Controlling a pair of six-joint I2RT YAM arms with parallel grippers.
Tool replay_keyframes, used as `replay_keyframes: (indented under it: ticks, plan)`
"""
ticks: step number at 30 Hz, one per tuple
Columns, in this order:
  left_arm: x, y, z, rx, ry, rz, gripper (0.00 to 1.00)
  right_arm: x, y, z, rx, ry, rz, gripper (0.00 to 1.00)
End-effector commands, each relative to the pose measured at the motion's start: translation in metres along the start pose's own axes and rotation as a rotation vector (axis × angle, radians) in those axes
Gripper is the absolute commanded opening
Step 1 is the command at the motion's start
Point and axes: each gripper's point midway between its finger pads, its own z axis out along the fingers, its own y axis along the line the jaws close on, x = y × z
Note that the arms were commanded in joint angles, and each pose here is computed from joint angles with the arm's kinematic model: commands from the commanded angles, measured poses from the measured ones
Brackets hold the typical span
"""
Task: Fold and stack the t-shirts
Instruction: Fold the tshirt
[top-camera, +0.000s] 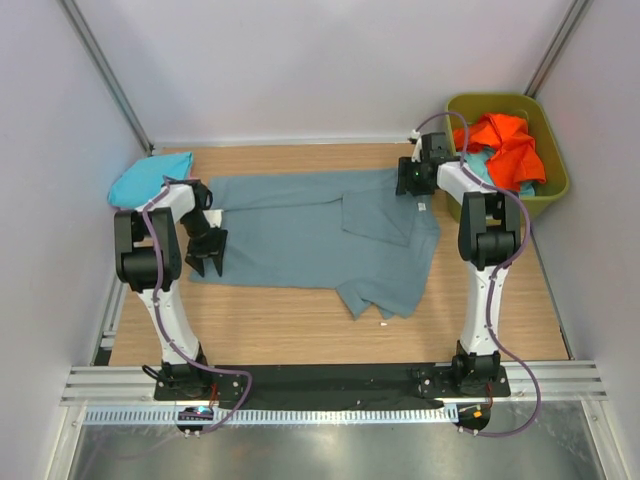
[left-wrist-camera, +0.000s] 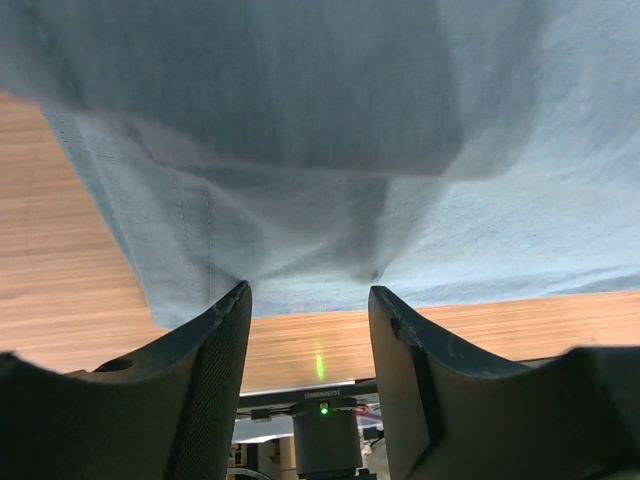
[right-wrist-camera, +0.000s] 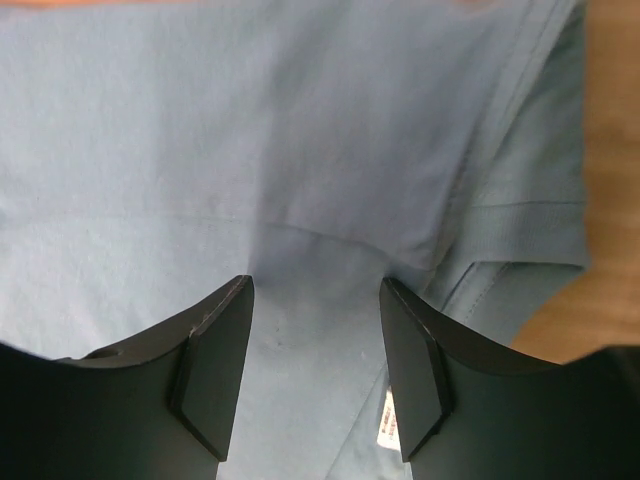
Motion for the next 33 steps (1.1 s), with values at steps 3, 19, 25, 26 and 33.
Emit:
replay_keyframes:
  ticks: [3,19,25,26,33]
  plan:
    - [0.001,0.011,-0.008,-0.062,-0.036,0.005,0.52,-0.028,-0.006,0.019,0.013,-0.046,-0.018,0.60]
    - [-0.003,0.009,-0.025,-0.056,-0.085,0.013,0.53,-0.059,-0.010,0.045,0.019,-0.106,-0.031,0.60]
    - [-0.028,-0.014,-0.095,0.030,-0.303,0.095,0.53,-0.115,-0.001,-0.060,0.060,-0.270,-0.108,0.60]
    - [-0.033,-0.022,-0.117,0.056,-0.373,0.124,0.53,-0.121,0.001,-0.092,0.079,-0.312,-0.142,0.60]
    - [-0.036,-0.046,-0.134,0.118,-0.459,0.207,0.55,-0.057,0.035,-0.171,-0.035,-0.338,-0.359,0.62]
